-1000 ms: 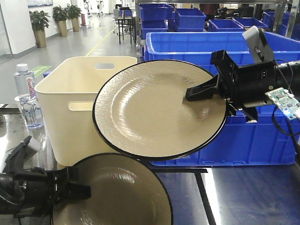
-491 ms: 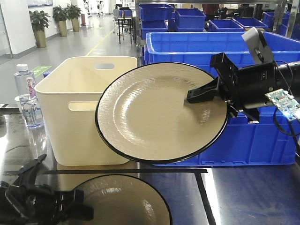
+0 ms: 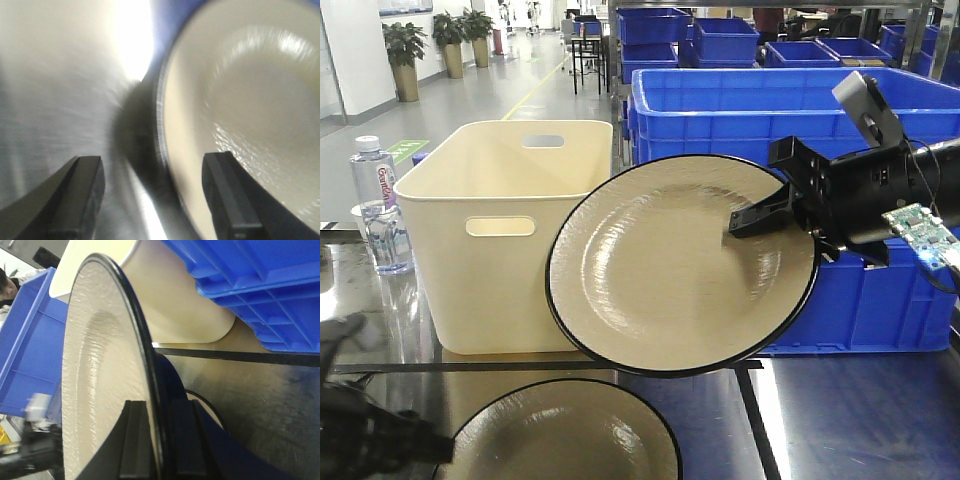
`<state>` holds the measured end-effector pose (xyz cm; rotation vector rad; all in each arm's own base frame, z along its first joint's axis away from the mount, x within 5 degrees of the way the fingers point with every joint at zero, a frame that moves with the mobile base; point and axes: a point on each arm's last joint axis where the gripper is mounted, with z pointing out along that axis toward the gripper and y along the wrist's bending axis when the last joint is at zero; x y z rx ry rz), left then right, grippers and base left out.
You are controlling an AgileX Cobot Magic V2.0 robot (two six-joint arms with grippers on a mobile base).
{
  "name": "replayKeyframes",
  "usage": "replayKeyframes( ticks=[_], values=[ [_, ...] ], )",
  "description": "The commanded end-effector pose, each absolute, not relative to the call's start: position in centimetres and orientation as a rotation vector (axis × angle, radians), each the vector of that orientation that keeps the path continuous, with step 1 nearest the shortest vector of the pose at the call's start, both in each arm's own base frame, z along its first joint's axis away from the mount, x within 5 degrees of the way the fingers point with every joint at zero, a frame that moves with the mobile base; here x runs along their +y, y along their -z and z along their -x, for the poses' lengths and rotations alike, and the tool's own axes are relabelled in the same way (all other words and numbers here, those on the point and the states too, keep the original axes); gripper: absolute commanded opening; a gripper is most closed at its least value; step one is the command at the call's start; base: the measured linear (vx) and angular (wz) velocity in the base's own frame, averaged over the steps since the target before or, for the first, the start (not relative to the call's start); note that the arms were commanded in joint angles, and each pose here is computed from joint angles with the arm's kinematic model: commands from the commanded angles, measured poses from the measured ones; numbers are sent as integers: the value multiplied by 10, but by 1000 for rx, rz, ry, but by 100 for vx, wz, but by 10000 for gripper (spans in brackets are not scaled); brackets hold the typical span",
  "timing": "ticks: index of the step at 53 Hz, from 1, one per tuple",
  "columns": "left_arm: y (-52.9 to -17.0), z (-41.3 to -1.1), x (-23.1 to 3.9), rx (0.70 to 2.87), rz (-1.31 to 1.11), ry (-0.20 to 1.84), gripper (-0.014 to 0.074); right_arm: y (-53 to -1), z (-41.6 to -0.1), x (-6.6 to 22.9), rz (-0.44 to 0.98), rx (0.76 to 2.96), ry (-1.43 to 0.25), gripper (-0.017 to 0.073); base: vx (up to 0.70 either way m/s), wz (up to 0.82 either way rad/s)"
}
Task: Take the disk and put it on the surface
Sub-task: 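Lower the right gripper's plate onto the other plate on the table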
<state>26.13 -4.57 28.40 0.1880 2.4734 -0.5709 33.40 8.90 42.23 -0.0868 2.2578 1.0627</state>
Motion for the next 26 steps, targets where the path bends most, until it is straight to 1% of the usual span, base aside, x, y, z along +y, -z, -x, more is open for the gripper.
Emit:
replayKeyframes(
  ticks=[1,7,16,26],
  values=[
    [-323,-249,-42,2315,-144,561,533,-454,-321,92,88,2114,-1153,-5,0,0],
    [-343,-236,-40,2216,-130,543,533,-444,-324,109,153,2160,-1177,-4,0,0],
    [-364,-220,-38,2096,-118,509,533,-417,-334,150,300,2221,-1207,-4,0,0],
    [-372,-214,-37,2055,-115,497,533,-381,-346,183,341,2339,-1210,-4,0,0]
  ],
)
